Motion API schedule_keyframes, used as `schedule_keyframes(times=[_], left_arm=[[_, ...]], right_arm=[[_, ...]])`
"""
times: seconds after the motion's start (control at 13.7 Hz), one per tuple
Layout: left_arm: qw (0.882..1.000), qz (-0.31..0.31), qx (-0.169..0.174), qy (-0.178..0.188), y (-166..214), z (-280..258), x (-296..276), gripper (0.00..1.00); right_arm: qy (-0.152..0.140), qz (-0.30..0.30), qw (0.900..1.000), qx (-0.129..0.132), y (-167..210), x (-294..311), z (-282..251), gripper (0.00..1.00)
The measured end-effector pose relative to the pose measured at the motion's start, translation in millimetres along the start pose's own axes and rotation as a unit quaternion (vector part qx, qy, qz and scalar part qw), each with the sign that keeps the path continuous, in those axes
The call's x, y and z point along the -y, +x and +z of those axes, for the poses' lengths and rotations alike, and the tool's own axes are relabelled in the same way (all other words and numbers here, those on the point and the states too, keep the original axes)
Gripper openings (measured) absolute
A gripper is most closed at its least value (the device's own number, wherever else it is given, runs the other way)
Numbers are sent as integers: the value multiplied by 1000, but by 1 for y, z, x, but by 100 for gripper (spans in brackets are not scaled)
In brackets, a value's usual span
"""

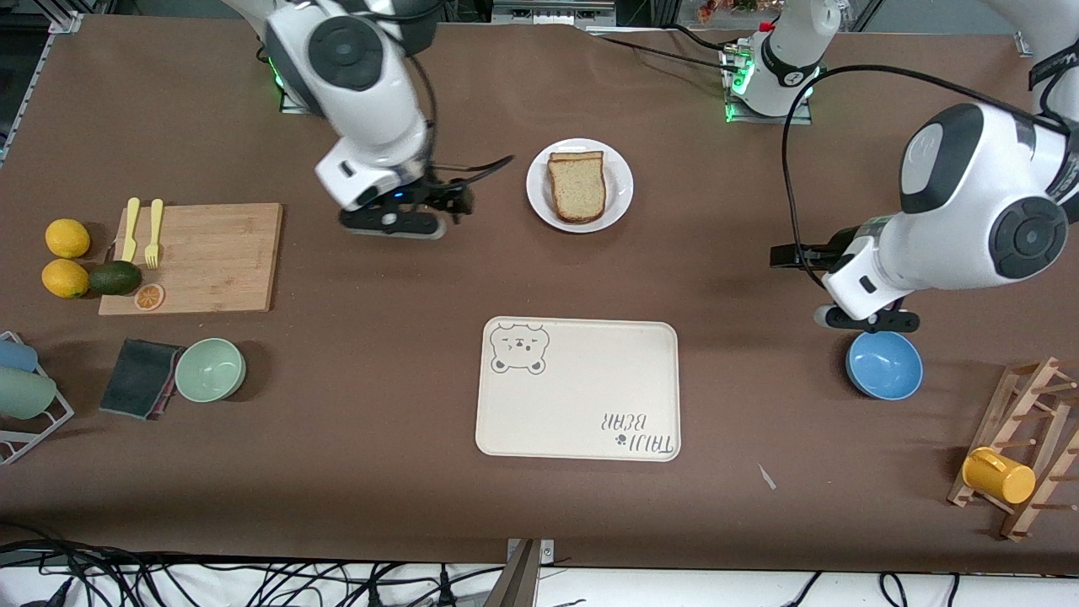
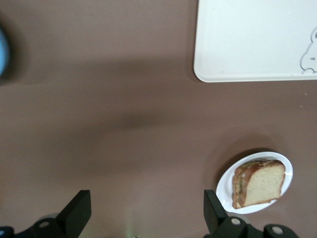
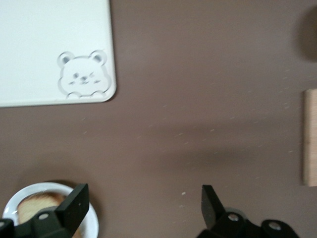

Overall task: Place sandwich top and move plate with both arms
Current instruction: 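Withdraw the right gripper while the left gripper reaches toward the plate, then grasp the white plate rim with the left gripper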

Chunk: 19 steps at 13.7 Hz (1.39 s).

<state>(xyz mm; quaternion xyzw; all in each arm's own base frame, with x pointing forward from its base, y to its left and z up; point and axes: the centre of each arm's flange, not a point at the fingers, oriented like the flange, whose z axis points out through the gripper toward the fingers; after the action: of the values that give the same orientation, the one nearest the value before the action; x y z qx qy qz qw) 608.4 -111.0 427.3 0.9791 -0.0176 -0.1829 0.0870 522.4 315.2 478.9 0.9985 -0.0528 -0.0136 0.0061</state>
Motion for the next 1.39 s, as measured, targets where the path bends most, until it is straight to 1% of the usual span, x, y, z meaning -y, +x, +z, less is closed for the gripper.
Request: schedule_keyframes(times=[0.15,0.22,0.29,0.37,0.44,0.51,0.73,0.8,0.88,0.95,1.02,1.1,1.17,1.24,1.39], left_arm=[[1000,14,15,-14,9,17,-4,100],[999,24,18,-29,13,25,-12,100],[998,31,20,-49,17,31,-19,100],[997,37,21,-67,19,35,-24,100],[995,45,22,-80,20,36,-28,100],[994,56,22,-90,20,36,-30,100],[987,115,16,-108,20,34,-33,100],[985,129,17,-113,19,34,-34,100],[983,139,23,-119,17,34,-36,100],[980,151,29,-124,14,34,-42,100],[977,163,31,-136,12,33,-48,100],[972,170,30,-161,11,32,-54,100],[966,173,29,-187,11,31,-58,100],[963,173,29,-204,13,32,-59,100],[960,167,24,-223,21,39,-59,100]], right_arm=[[27,39,999,15,24,-44,-8,100],[43,49,998,21,36,-68,-12,100],[54,50,997,19,47,-92,-18,100],[60,49,997,11,57,-117,-27,100],[63,54,997,3,64,-142,-36,100],[63,62,996,1,67,-166,-45,100],[63,57,996,-7,68,-221,-70,100],[60,55,997,-13,67,-238,-78,100],[45,51,997,-21,66,-252,-84,100],[22,46,998,-27,64,-263,-89,100],[3,41,999,-28,62,-269,-92,100],[-7,33,999,-28,60,-272,-94,100],[-10,27,999,-29,60,-276,-96,100],[-10,24,999,-28,59,-280,-97,100],[-11,23,999,-24,58,-289,-97,100]])
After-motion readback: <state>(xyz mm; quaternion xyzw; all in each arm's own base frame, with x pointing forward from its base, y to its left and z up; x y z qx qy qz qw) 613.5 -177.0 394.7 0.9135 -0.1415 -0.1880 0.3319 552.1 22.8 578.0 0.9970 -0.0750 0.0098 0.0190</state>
